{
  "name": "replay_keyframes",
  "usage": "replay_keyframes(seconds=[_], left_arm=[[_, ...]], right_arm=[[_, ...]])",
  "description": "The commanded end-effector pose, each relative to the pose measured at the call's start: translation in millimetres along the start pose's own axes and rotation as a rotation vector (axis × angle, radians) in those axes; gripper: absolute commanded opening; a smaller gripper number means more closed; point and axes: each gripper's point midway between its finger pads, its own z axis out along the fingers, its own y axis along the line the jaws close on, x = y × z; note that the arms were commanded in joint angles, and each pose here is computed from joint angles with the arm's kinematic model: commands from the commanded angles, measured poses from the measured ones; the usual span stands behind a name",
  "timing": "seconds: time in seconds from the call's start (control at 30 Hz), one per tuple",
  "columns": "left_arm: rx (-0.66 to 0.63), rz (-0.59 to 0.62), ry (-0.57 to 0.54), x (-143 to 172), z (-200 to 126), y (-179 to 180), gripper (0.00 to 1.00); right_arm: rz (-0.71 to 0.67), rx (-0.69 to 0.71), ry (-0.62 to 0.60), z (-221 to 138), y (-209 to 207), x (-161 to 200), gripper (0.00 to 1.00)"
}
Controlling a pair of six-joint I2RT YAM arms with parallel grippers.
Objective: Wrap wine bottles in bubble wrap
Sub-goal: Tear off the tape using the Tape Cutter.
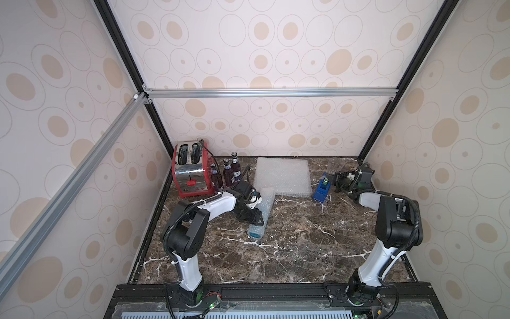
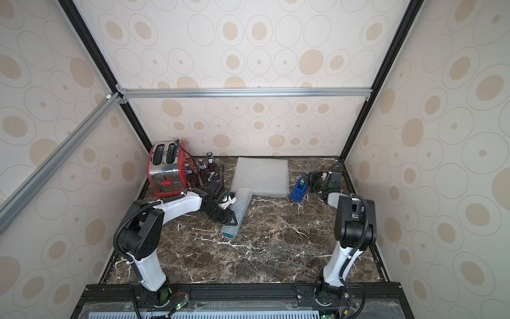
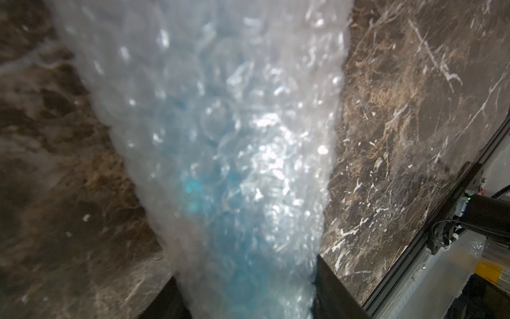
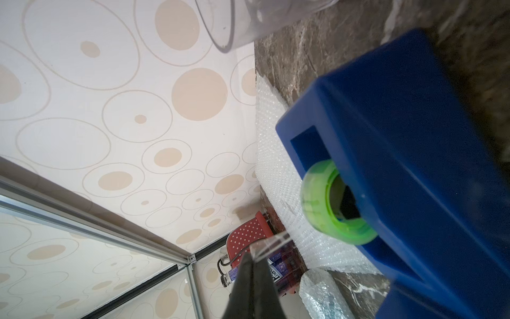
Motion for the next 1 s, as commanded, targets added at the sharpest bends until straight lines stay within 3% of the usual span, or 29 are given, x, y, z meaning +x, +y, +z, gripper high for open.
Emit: replay_keyframes(seconds=[0.0, 0.37, 0.4, 0.47, 0.5, 0.57, 0.67, 0.97], left_arm=[[-0.129, -0.033, 0.146, 38, 20, 31, 0.58], [-0.127, -0.035, 0.145, 38, 20, 30, 0.58], [-0.128, -0.033, 0.145, 37, 20, 30, 0.58], [-0.128, -0.034, 0.145, 37, 20, 30, 0.58], [-0.129, -0.034, 0.148, 38, 21, 30, 0.58], [-0.127, -0.034, 0.147, 38, 21, 31, 0.58], [-0.127, -0.034, 0.148, 38, 21, 30, 0.58], [-0.127, -0.033, 0.146, 37, 21, 30, 0.58]], right_arm=[[-0.09, -0.12, 0.012, -8, 48, 14, 0.0], [-0.15, -0.124, 0.01, -18, 63, 18, 0.0], [-0.107, -0.069, 0.022, -19, 55, 18, 0.0], [-0.161, -0.127, 0.003, -20, 67, 17, 0.0], [-0.096, -0.057, 0.031, -18, 52, 17, 0.0], [-0.1, -0.151, 0.026, -17, 64, 17, 0.0], [-0.041, -0.141, 0.046, -13, 53, 17, 0.0], [-0.051, -0.061, 0.112, -13, 28, 49, 0.0]])
